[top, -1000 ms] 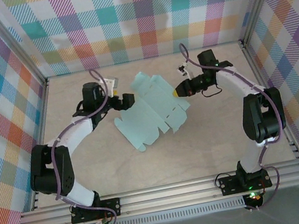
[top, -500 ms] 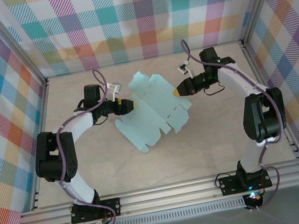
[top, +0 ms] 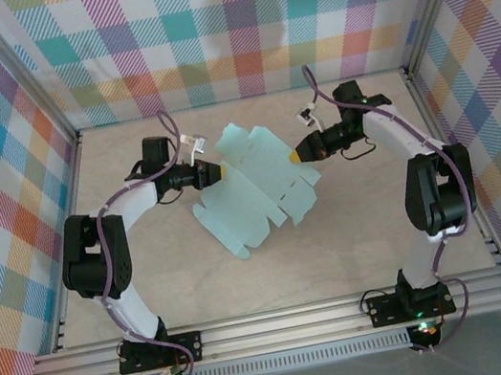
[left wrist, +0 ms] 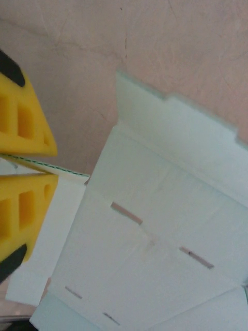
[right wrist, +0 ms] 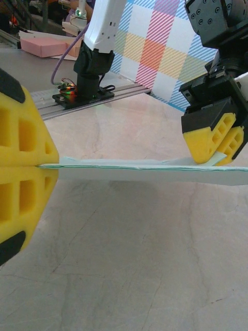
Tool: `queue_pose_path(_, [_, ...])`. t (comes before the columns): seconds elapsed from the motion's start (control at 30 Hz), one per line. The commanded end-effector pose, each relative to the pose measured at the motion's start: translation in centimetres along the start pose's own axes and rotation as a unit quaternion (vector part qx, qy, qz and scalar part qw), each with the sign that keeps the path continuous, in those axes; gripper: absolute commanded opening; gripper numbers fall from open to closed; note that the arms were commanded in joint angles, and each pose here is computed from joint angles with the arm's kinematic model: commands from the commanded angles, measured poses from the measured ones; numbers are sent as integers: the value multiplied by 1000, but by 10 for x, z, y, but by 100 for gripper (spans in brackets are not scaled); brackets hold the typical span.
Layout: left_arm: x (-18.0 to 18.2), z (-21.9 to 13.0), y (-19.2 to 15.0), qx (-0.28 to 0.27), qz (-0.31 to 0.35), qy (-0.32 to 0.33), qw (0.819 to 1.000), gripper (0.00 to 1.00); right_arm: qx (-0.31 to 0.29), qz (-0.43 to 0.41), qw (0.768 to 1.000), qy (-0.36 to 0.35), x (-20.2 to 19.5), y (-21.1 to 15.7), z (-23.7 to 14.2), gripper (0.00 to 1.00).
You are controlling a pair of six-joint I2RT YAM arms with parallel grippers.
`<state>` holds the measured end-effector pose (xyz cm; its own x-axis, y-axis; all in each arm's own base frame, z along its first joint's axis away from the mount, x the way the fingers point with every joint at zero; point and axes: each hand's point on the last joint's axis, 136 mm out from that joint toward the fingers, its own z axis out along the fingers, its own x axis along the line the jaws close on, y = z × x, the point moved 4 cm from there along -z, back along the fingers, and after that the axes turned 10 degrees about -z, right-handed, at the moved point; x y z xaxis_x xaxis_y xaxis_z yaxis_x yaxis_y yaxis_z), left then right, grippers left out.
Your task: Fold the paper box
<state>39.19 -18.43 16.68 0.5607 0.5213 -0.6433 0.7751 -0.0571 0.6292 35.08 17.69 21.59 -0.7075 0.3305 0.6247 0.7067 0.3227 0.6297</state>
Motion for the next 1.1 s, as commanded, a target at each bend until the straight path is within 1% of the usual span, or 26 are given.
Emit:
queue_pose_path(0.0, [-6, -1, 1, -4, 27, 3, 1000, 0, -11, -6, 1000, 14, 2, 7, -2, 0])
queue_pose_path(0.17, [-15, 3, -8, -16, 80, 49, 995, 0, -13, -1, 1000, 13, 1, 8, -2, 0])
queue_pose_path(0.23, [-21, 11, -15, -18, 114, 92, 989, 0, -12, 1, 1000, 7, 0, 8, -2, 0])
queue_pose_path(0.3, [-27, 20, -24, -30, 168, 156, 973, 0, -11, 2, 1000, 3, -1, 8, -2, 0])
queue_pose_path(0.37, [-38, 29, -31, -38, 221, 197, 954, 0, -12, 4, 1000, 3, -2, 9, -2, 0])
queue_pose_path(0.43, [-48, 40, -38, -46, 269, 245, 930, 0, -13, 6, 1000, 4, -2, 10, -2, 0])
queue_pose_path(0.5, [-59, 49, -44, -54, 321, 299, 897, 0, -16, 7, 1000, 5, -1, 11, -2, 0])
queue_pose_path(0.53, [-63, 53, -47, -54, 346, 332, 876, 0, -15, 8, 1000, 4, -2, 12, -3, 0])
queue_pose_path(0.6, [-73, 63, -51, -54, 408, 403, 817, 0, -16, 7, 1000, 5, -1, 12, -3, 0])
queue_pose_path(0.67, [-79, 75, -53, -50, 447, 450, 771, 0, -17, 5, 1000, 5, -1, 12, -3, 0])
queue_pose_path(0.7, [-81, 82, -55, -47, 460, 463, 756, 0, -18, 5, 1000, 5, -1, 12, -3, 0])
queue_pose_path(0.77, [-84, 93, -57, -50, 471, 484, 736, 0, -17, 7, 1000, 4, -3, 12, -2, 0])
queue_pose_path(0.8, [-86, 98, -57, -55, 475, 489, 729, 0, -17, 7, 1000, 3, -3, 11, -1, 0])
queue_pose_path(0.87, [-88, 103, -56, -62, 471, 493, 728, 0, -13, 10, 1000, -1, -5, 10, -1, 0])
queue_pose_path(0.93, [-90, 102, -55, -70, 455, 488, 741, 0, -12, 8, 1000, -3, -4, 9, -2, 0])
queue_pose_path(0.97, [-91, 100, -54, -75, 444, 483, 751, 0, -11, 7, 1000, -5, -3, 9, -3, 0])
queue_pose_path(1.03, [-90, 95, -54, -68, 412, 454, 787, 0, -11, 4, 1000, -10, -3, 9, -4, 0])
queue_pose_path(1.07, [-90, 94, -56, -64, 393, 425, 813, 0, -11, 3, 1000, -10, -2, 9, -4, 0])
